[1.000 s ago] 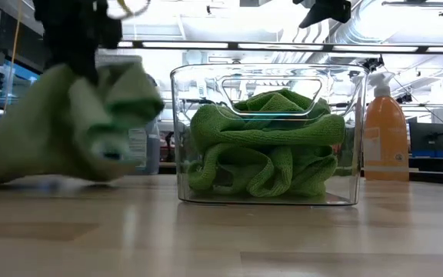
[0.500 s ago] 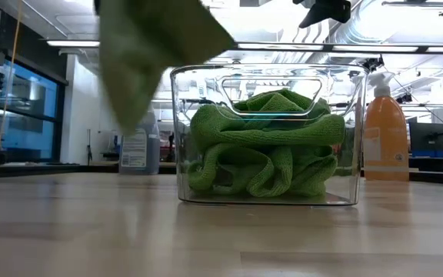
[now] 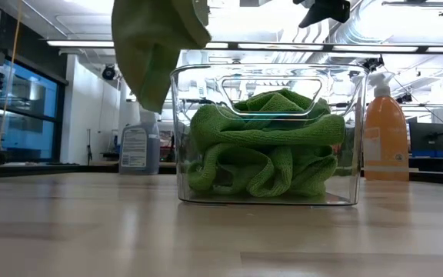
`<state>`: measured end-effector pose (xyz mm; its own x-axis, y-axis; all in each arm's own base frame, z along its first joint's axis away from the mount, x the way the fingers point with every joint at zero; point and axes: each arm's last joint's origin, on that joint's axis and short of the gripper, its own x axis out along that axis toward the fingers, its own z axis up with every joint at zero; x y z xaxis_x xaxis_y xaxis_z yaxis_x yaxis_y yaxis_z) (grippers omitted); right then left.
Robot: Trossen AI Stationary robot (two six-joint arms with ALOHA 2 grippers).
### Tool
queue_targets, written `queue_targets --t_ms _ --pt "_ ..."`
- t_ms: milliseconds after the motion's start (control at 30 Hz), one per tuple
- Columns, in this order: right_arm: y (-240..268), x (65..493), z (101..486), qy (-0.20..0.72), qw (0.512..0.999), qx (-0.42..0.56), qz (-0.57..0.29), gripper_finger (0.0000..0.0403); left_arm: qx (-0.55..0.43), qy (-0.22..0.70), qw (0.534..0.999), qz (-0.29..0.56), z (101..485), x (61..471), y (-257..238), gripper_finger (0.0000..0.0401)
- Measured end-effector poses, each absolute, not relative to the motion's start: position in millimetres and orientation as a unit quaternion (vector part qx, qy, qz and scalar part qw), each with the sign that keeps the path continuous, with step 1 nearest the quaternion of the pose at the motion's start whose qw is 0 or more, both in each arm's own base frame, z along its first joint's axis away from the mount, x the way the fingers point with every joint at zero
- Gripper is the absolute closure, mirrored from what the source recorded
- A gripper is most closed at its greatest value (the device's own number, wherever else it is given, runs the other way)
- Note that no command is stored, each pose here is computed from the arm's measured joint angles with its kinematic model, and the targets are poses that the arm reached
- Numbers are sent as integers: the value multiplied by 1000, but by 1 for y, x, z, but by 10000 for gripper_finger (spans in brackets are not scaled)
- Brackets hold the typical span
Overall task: Sort microfiber towel by color & place in baskets
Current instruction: Put the light green microfiber towel into the transparent bin
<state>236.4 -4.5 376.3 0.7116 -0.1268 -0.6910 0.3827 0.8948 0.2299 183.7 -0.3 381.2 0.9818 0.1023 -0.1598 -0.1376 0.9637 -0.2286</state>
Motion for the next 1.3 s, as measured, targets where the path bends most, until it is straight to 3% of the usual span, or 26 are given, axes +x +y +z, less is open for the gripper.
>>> queue_targets --t_ms 267,733,1033,1300 --pt "-5 224 387 330 920 167 -132 147 -114 -29 993 28 390 217 -2 398" --pt "-6 182 412 261 938 175 -145 147 -136 -173 974 -63 372 294 -19 398" --pt "-6 178 413 262 939 163 -149 147 -184 -154 966 -99 342 325 -41 398" --pt "-6 178 412 266 938 163 -149 147 -202 -72 974 -76 306 345 -55 398"
